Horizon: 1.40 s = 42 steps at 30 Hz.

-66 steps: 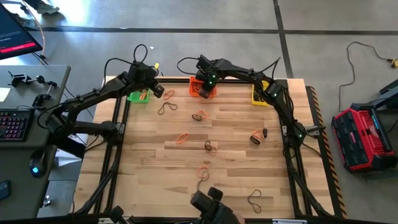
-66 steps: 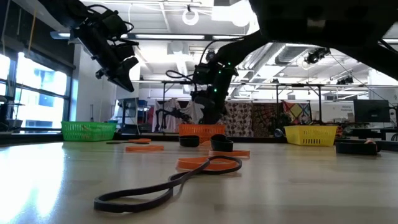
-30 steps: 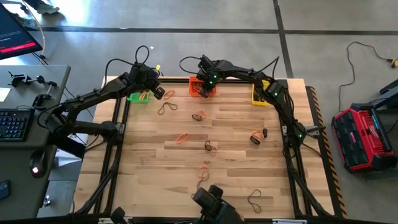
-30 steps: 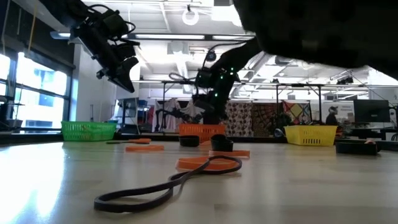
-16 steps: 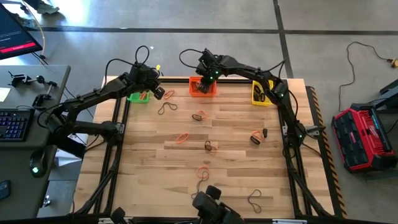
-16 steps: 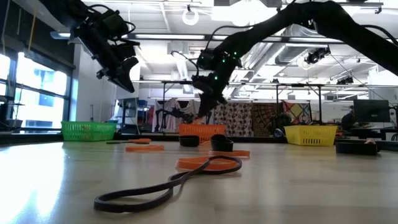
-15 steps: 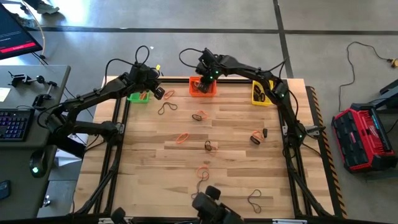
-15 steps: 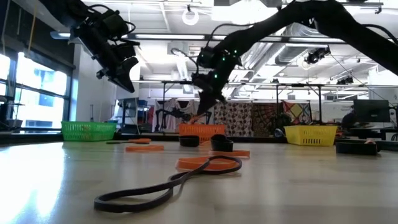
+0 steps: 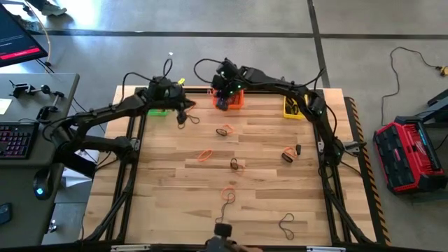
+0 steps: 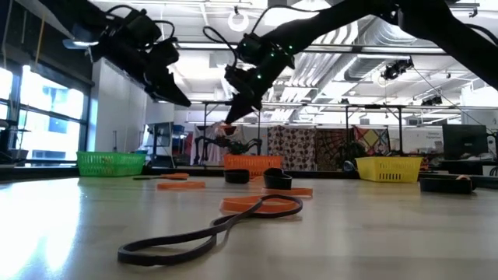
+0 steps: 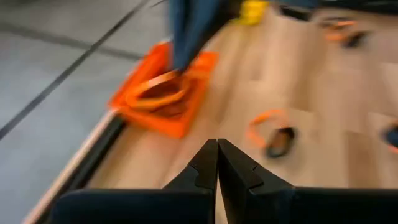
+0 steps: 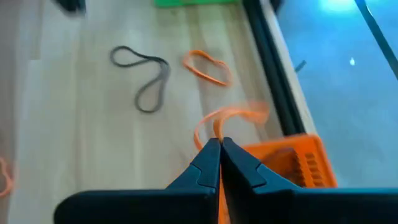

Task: Sort rubber bands into baskets
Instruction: Remove the orange rubber band from the orange basket to the green bin

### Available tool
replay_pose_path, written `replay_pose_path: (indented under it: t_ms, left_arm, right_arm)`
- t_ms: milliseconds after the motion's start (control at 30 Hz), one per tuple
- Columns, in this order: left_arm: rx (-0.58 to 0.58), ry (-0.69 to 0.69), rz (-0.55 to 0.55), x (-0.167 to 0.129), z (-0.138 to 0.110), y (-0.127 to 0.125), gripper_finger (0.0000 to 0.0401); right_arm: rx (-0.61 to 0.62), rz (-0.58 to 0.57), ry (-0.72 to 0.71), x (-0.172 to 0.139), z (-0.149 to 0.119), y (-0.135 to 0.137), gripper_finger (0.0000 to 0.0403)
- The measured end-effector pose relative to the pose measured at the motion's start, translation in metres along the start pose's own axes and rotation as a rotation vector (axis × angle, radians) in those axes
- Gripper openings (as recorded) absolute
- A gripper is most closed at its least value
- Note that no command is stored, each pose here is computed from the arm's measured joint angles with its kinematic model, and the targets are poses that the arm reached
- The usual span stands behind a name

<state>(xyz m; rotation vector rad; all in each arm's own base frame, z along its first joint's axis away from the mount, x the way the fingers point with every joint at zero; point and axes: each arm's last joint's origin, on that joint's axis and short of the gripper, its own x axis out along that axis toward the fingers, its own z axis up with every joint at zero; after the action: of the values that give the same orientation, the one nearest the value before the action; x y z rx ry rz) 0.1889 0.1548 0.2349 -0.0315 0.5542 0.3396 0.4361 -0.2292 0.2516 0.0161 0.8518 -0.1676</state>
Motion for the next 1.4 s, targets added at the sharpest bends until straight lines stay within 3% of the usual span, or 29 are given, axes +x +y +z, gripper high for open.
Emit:
replay_pose_path:
  t_ms: [100,333,467,733,900,1100,1400]
  left_arm:
    - [0.027,-0.057,-0.063,0.005,-0.011,-0.005,0.0001]
    - [0.010,-0.096,-0.056,0.008,-0.017,-0.008,0.0011]
    - [0.090,-0.097,-0.070,0.010,-0.015,-0.016,0.0039]
    - [0.243,-0.056,0.042,0.016,-0.011,-0.039,0.0117]
    - [0.302,-0.042,0.072,0.017,-0.010,-0.047,0.0143]
    - [0.349,-0.016,0.096,0.017,-0.011,-0.049,0.0130]
    - [0.369,0.039,0.078,0.017,-0.017,-0.050,0.0051]
  right_arm:
    - [-0.046,0.017,-0.007,0.002,0.004,0.012,0.0000]
    - [-0.161,0.055,-0.026,0.004,0.013,0.041,0.0000]
    - [-0.203,0.072,-0.044,0.006,0.017,0.056,0.0000]
    - [-0.242,0.093,-0.055,0.008,0.021,0.072,0.0000]
    - [-0.263,0.099,-0.057,0.008,0.022,0.078,0.0000]
    - [-0.269,0.104,-0.058,0.008,0.023,0.081,0.0000]
    - [-0.270,0.108,-0.070,0.008,0.024,0.081,0.0000]
